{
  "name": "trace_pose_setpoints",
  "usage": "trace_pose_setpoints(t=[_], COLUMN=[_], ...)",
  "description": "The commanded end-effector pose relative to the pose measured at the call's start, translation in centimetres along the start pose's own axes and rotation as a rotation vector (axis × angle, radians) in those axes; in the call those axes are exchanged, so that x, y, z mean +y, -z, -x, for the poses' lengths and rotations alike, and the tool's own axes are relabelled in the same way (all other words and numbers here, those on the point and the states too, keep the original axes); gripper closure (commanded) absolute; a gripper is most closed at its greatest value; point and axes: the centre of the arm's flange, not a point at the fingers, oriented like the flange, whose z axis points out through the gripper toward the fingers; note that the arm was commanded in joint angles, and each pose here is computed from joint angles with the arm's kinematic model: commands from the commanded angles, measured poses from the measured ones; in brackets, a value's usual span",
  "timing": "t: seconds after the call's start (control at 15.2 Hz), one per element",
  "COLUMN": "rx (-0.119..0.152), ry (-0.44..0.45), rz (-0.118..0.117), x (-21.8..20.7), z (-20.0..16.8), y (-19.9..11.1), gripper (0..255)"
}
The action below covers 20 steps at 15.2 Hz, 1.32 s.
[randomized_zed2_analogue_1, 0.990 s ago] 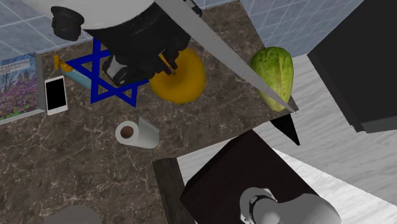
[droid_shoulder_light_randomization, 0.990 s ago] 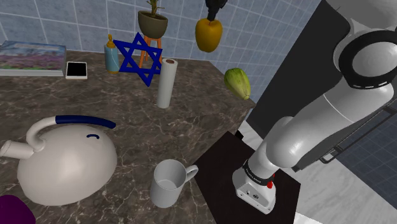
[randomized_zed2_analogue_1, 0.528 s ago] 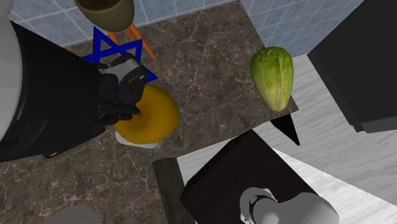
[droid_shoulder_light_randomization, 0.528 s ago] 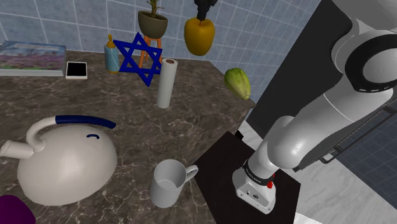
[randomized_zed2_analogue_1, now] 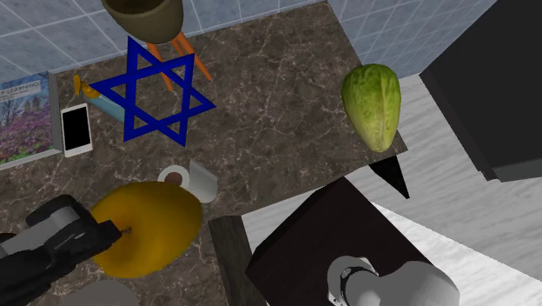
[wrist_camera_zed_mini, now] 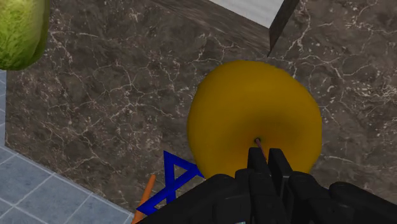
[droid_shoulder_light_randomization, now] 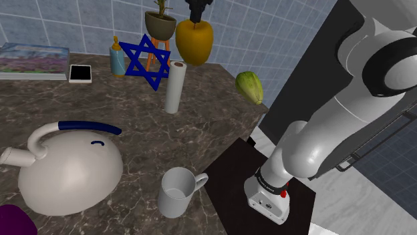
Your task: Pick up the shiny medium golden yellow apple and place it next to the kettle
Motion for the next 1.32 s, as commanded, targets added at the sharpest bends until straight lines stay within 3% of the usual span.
trace_pose_setpoints(t=[0.0,0.79,1.25], rx=[0.000,0.000,0.000], ry=[-0.002,-0.002,-0.002], rz=[0.000,0.000,0.000], x=[-2.4,-17.8,-18.4], z=[0.8,4.4,5.0], y=[0.4,3.6,0.0], gripper=[255,255,255])
